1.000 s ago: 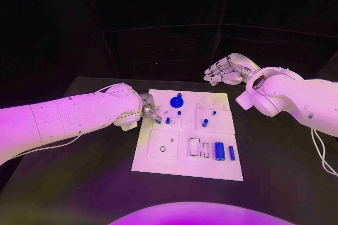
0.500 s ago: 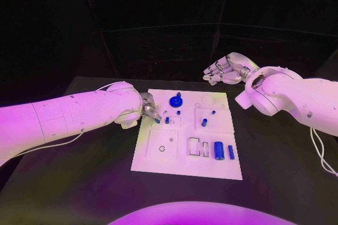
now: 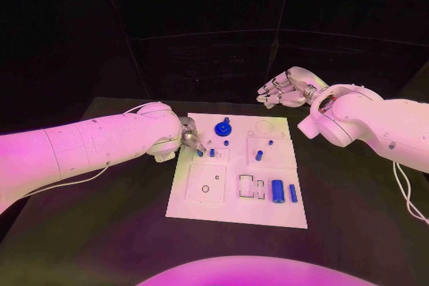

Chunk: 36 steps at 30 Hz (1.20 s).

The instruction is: Assemble the parts on the task board

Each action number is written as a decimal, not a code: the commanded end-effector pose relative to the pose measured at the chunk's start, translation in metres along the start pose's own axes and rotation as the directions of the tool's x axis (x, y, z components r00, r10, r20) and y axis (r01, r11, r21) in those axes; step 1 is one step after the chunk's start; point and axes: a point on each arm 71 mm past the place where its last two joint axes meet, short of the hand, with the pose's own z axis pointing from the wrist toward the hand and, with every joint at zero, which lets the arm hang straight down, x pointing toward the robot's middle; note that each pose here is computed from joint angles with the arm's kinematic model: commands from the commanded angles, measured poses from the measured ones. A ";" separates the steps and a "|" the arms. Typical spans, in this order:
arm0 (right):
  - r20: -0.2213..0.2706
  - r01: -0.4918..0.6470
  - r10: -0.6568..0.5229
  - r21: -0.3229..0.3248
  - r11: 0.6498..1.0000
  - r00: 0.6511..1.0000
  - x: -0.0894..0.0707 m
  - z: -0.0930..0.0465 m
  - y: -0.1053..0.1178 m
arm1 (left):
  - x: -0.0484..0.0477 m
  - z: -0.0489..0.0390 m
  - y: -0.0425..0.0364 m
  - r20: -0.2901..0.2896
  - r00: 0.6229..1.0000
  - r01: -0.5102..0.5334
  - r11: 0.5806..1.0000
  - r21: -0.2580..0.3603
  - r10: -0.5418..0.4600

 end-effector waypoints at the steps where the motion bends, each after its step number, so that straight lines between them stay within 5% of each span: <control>1: -0.005 -0.002 0.002 -0.007 1.000 1.000 0.000 0.000 0.002 | 0.0033 0.0018 0.0031 -0.016 1.000 -0.017 1.000 -0.024 0.016; 25: -0.003 -0.001 0.001 -0.005 1.000 1.000 0.000 0.001 0.001 | 0.0017 0.0020 0.0053 -0.005 1.000 -0.009 1.000 -0.030 0.008; 36: -0.005 -0.001 0.001 -0.005 1.000 1.000 0.000 0.001 0.001 | -0.0044 -0.0006 0.0072 0.077 0.996 0.052 0.998 0.020 -0.053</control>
